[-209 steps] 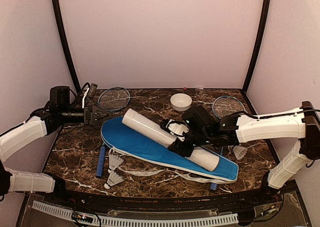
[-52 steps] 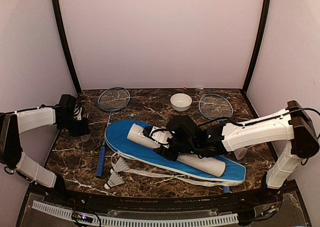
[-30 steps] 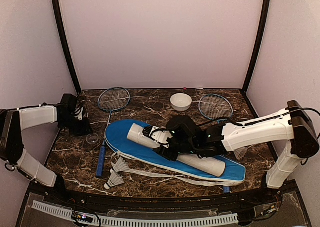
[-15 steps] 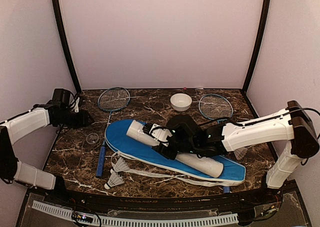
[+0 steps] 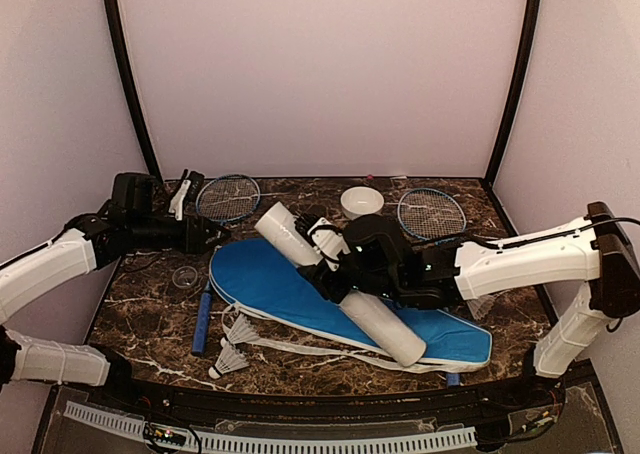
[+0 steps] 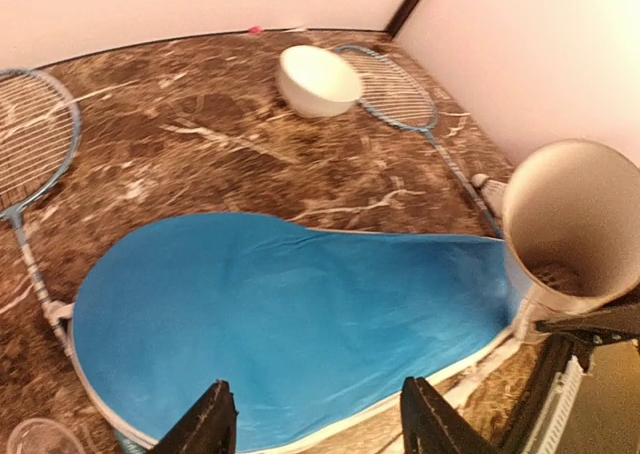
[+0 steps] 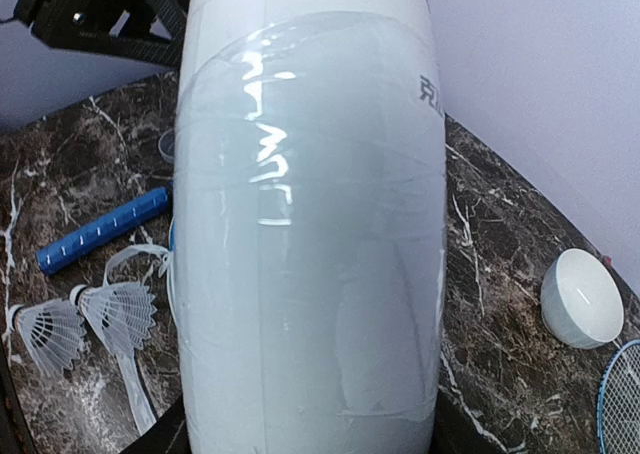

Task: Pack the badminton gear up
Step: Pass from the right arm to the left, then pick up the shuttlecock from the center of the board.

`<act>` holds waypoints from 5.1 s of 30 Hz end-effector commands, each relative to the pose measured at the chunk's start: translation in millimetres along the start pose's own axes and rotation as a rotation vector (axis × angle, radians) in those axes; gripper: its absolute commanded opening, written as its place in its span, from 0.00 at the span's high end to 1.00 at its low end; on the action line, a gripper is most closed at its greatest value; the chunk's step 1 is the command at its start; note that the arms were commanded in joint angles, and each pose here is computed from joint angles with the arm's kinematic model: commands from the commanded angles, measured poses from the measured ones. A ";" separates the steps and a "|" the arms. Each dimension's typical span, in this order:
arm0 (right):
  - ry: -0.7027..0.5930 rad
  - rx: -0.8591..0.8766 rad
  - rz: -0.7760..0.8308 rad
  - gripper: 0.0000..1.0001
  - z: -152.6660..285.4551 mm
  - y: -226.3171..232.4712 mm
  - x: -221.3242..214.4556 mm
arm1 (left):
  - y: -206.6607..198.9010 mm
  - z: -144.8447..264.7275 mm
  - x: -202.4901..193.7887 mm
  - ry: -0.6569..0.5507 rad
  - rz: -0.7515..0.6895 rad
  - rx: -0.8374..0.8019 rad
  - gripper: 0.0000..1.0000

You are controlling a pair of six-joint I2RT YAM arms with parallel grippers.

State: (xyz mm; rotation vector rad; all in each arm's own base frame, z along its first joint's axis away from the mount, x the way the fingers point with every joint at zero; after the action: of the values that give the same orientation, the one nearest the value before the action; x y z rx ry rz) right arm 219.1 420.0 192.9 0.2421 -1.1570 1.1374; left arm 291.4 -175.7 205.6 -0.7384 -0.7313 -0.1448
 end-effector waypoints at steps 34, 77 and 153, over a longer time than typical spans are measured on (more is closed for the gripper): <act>-0.445 -0.057 -0.289 0.43 67.4 -33.3 64.5 | -210.8 -21.5 11.8 -0.135 -0.050 -0.433 0.06; -0.454 -0.065 -0.288 0.09 92.2 -40.6 76.5 | -256.0 -18.1 59.4 -0.280 -0.108 -0.454 0.54; 0.183 -0.473 -0.680 0.05 111.5 -120.3 -153.5 | -134.0 -34.3 -170.2 -0.280 -1.509 0.004 0.59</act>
State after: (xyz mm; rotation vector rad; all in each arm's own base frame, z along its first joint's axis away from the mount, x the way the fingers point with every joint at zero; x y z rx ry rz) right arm 253.4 208.1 170.5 0.1626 -1.0416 0.3045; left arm 136.9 -328.0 182.4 -0.0408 -1.5435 -1.4463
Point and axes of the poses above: each gripper's point midway between its finger pads, its own z axis back along the fingers, its own y axis along the line the jaws close on, x = y × z, the point moved 1 cm from there along z, back along the fingers, and after that the axes turned 13 degrees about z, right-handed, at the moved point
